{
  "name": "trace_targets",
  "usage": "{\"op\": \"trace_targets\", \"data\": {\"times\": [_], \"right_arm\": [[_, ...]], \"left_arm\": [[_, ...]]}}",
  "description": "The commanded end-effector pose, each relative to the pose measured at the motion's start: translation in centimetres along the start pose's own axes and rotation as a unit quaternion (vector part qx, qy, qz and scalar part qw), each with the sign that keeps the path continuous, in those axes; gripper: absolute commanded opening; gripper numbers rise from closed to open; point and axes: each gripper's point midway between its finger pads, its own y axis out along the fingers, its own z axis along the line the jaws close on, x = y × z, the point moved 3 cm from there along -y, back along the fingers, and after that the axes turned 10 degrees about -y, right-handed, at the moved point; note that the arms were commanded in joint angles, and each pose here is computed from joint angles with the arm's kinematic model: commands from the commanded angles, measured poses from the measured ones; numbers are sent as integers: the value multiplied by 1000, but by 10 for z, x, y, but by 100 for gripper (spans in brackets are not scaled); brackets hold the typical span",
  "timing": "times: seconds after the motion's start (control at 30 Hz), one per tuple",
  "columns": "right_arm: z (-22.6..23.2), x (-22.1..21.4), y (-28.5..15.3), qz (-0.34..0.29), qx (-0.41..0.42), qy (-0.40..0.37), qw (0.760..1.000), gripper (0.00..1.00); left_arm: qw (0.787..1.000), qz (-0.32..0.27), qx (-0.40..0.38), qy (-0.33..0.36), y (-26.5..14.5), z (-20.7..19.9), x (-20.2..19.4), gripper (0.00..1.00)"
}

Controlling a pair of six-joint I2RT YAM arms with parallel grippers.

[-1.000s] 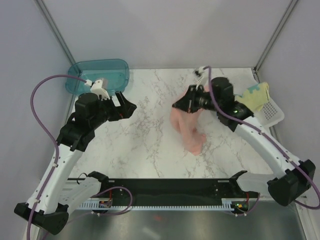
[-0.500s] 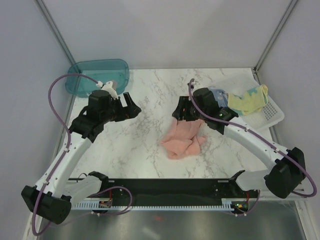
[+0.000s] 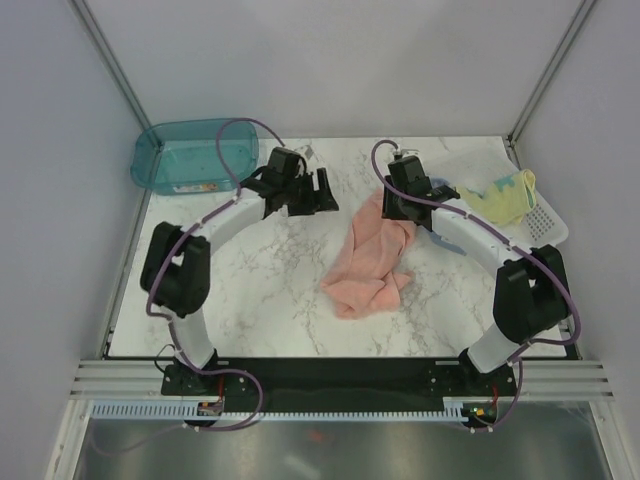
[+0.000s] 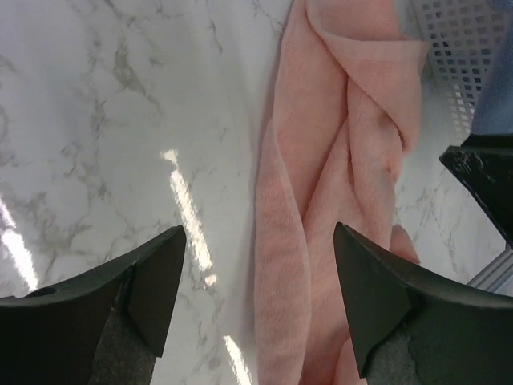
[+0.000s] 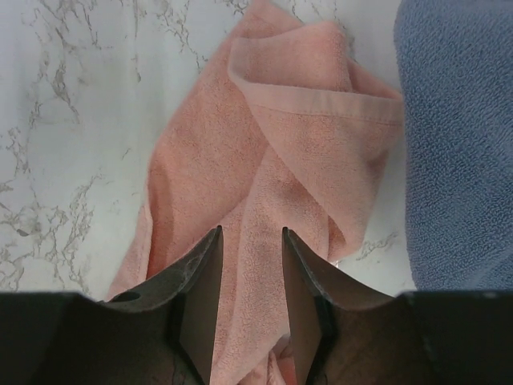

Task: Fold and stack the towels
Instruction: Flatten out the crumpled towel

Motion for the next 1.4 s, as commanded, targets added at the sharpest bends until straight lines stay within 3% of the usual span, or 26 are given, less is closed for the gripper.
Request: {"op": "trace_targets", "data": {"times": [0.0,0.17,0.47,0.5,0.57,0.6,0.7,1.13,1.23,1.27,1.3,1.37], "right_arm": [[-3,21,-14,-35,-5,-7,999,43],[-1,15,-24,-34,16,-11,999,46],[-33,6,-10,-24,-77,-31,996,47],[-33,6,-8,-24,-79,-33,996,47],[-34,6,-4,-18,-84,-38,996,47],[-39,8,-5,-21,-104,-40,994,46],[-53,18,-14,-38,-147,-54,987,46],[-83,23,-12,-26,-251,-125,960,46],[-85,23,-3,-17,-267,-136,954,46],[-86,23,-1,-16,-275,-138,951,45],[-87,23,2,-14,-277,-140,951,45],[-85,25,9,-10,-277,-149,949,45]], "left_arm": [[998,22,-56,25,36,-44,-7,81],[997,66,-41,30,93,-46,-35,79],[995,92,-7,21,117,-25,-61,71],[995,93,-4,22,116,-24,-63,67],[995,94,1,25,114,-20,-65,47],[996,91,4,25,110,-19,-64,28],[996,87,27,18,101,-7,-66,2],[990,42,130,-22,9,54,-97,3],[990,49,126,-48,-5,54,-108,27],[990,46,124,-52,-10,53,-109,37],[991,34,118,-53,-20,50,-106,56],[991,10,118,-54,-32,45,-97,65]]}}
